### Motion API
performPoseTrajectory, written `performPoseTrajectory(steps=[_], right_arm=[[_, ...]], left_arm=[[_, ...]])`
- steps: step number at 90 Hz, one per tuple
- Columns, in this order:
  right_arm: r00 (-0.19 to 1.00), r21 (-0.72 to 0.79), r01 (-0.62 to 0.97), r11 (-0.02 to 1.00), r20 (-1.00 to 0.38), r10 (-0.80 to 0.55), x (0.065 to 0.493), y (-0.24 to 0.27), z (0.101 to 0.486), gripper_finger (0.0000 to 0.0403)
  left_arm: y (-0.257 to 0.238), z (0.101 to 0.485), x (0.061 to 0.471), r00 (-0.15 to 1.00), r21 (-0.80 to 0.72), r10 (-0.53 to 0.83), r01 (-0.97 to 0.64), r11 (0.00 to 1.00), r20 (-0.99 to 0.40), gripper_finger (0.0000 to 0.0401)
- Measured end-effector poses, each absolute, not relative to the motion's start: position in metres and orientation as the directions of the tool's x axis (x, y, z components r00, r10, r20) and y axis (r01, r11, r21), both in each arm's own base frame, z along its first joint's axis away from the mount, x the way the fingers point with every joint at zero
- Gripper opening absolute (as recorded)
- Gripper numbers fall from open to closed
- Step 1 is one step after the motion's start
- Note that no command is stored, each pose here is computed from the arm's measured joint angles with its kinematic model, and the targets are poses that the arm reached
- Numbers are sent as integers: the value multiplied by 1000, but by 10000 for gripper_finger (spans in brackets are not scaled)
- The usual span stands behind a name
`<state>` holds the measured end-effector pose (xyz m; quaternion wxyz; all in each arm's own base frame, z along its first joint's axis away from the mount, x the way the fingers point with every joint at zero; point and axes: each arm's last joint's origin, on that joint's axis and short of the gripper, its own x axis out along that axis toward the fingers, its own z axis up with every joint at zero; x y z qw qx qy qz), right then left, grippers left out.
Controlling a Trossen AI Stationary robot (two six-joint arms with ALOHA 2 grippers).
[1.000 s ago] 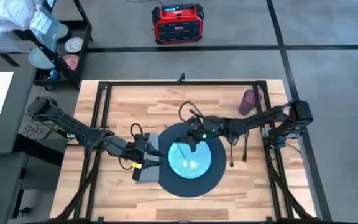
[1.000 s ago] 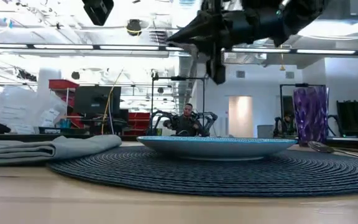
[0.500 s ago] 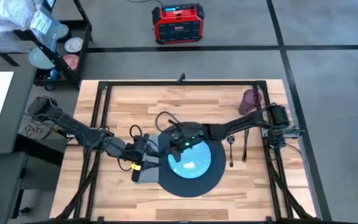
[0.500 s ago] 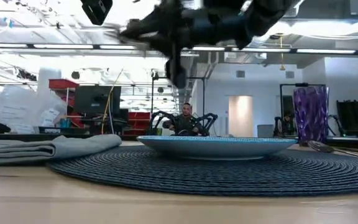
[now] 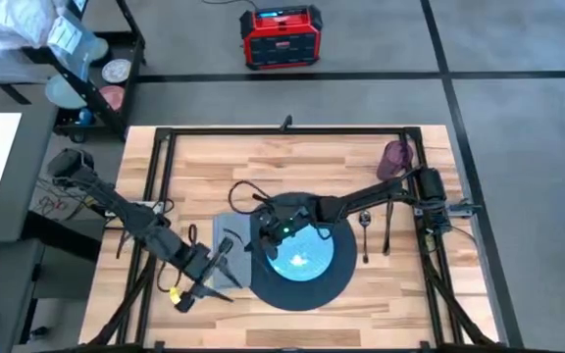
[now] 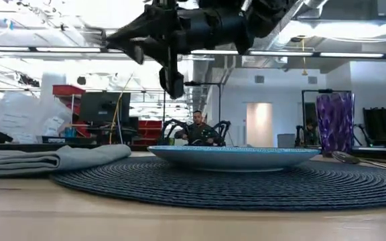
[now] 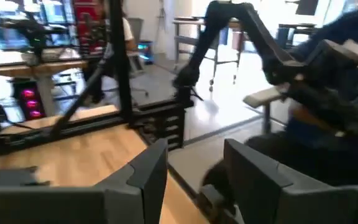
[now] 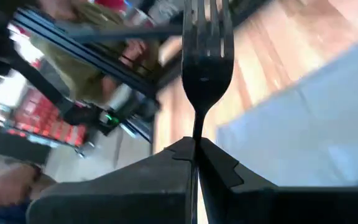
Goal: Set table place
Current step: Put the black fork on the gray table napkin
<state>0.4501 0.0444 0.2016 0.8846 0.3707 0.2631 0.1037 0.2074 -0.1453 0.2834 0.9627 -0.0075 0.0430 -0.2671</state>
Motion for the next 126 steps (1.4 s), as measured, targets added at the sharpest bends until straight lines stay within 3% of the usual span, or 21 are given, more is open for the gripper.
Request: performPoseTrajectory(steps=[8,18,49,72,126], right_arm=[[814,658,67,751,-471,340,450,43,203,0],[825,648,56,760,-459,330,453,41,209,0],[835,653,23,757,-429,345,457,38,218,0],[808,698,14,716,-429,403,482,41,181,0],[707,650,74,756,-569,420,530,43,156,0]], left_arm=[[-142,285,208,890,-62,-449,445,893,-75,141],[-139,289,207,902,-55,-430,428,902,-46,141],[-154,301,197,782,57,-618,615,786,84,140],[-158,303,193,768,83,-633,627,774,98,140],[-158,299,194,781,39,-622,621,783,61,140]])
